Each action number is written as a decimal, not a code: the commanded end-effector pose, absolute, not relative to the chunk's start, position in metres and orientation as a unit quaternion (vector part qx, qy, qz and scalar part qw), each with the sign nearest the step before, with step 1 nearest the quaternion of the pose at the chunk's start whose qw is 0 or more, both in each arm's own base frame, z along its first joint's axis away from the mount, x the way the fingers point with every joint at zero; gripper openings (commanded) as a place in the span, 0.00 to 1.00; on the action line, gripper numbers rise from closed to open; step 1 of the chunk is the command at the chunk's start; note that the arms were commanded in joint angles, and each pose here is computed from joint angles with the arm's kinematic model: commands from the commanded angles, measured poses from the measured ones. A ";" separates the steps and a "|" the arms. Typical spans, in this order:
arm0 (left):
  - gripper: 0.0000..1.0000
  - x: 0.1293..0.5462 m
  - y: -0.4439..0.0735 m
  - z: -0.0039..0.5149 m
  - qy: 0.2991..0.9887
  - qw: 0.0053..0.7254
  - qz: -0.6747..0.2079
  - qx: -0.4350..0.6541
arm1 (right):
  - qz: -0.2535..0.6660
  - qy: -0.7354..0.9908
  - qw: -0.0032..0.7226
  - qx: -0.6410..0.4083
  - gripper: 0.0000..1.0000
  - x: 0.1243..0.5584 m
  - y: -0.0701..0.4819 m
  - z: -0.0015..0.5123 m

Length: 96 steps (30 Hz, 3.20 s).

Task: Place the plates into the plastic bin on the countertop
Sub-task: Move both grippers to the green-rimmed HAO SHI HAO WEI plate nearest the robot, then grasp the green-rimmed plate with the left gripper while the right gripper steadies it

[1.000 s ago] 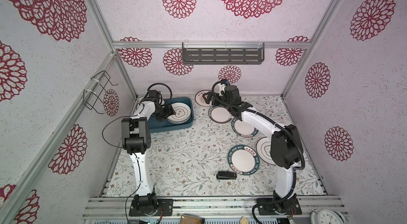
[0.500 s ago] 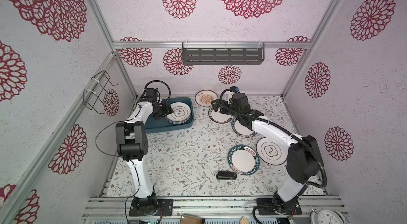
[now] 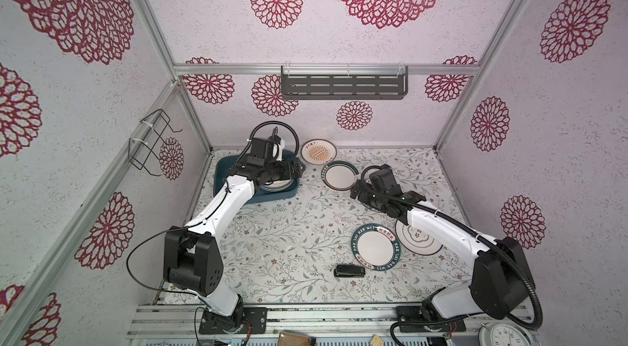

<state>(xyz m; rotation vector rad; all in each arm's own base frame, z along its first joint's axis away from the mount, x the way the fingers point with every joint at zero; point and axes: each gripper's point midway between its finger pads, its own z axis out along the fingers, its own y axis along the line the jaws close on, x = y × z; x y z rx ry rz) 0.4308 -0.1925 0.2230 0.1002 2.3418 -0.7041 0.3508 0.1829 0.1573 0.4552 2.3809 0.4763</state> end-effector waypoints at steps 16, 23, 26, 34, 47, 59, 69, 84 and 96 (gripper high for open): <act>0.97 0.382 -0.311 0.151 0.909 0.249 -0.235 0.238 | 0.089 0.900 0.237 0.356 0.99 0.237 0.096 0.097; 0.97 0.376 -0.313 0.144 0.910 0.237 -0.246 0.235 | 0.072 0.899 0.214 0.376 0.99 0.211 0.082 0.077; 0.97 0.373 -0.314 0.138 0.912 0.228 -0.247 0.236 | 0.077 0.898 0.208 0.380 0.99 0.206 0.081 0.065; 0.98 0.368 -0.323 0.139 0.910 0.217 -0.255 0.244 | 0.154 0.885 0.232 0.372 0.99 0.223 0.102 0.049; 1.00 0.359 -0.318 0.111 0.926 0.143 -0.267 0.227 | 0.232 0.914 0.229 0.240 0.99 0.266 0.167 0.053; 0.96 0.345 -0.298 0.064 0.934 0.049 -0.309 0.171 | 0.260 0.932 0.205 0.150 0.99 0.301 0.217 0.054; 0.89 0.331 -0.295 0.042 0.934 0.009 -0.317 0.164 | 0.286 0.934 0.176 0.122 0.99 0.296 0.238 0.049; 0.56 0.339 -0.311 0.036 0.915 0.003 -0.380 0.137 | 0.286 0.945 0.140 0.076 0.99 0.283 0.256 0.045; 0.21 0.365 -0.300 0.050 0.914 0.045 -0.387 0.113 | 0.279 0.951 0.129 0.040 0.99 0.299 0.271 0.049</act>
